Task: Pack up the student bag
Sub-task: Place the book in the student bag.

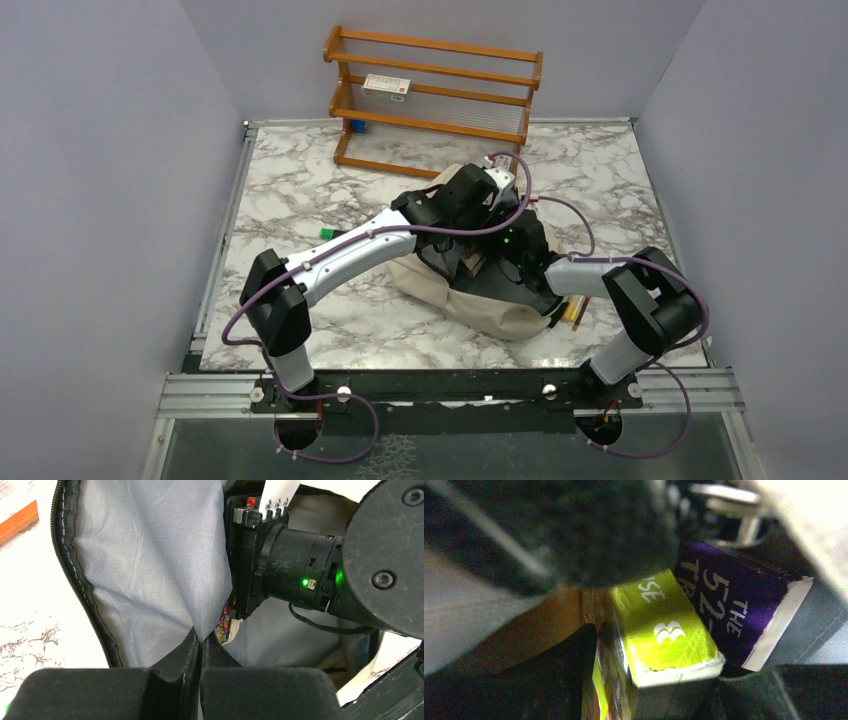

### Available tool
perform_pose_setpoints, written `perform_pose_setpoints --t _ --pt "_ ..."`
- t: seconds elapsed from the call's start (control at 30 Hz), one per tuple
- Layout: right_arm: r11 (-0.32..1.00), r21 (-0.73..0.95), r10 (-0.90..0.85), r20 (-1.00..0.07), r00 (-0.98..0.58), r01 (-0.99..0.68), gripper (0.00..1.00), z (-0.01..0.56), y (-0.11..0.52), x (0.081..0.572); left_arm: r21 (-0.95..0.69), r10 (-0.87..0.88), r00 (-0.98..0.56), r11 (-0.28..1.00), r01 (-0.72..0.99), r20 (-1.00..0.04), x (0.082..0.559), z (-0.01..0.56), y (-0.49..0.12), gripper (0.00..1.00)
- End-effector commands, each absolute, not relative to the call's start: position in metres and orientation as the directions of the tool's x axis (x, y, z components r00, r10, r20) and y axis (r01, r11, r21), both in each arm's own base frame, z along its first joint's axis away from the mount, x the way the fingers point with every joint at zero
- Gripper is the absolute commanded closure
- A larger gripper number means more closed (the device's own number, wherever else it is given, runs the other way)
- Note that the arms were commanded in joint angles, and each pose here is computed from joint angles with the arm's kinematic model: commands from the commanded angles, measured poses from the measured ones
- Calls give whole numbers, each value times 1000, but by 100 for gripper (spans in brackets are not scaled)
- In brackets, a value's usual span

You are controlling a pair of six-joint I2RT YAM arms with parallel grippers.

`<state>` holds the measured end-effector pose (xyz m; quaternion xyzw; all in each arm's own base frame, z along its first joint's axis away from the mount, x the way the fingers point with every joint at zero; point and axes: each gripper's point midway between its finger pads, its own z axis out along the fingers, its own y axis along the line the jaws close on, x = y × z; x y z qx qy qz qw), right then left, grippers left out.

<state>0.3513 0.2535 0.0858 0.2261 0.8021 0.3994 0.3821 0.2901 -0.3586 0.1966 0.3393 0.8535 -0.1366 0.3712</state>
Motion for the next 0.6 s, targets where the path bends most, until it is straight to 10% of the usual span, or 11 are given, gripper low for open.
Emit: perform_pose_setpoints --t 0.0,0.57 --pt "648 760 634 -510 -581 40 42 100 248 361 -10 453 -493 729 684 -743 283 202 -367 100" --pt "827 558 477 -631 -612 70 21 104 199 321 34 474 -506 753 657 -720 286 187 -354 100"
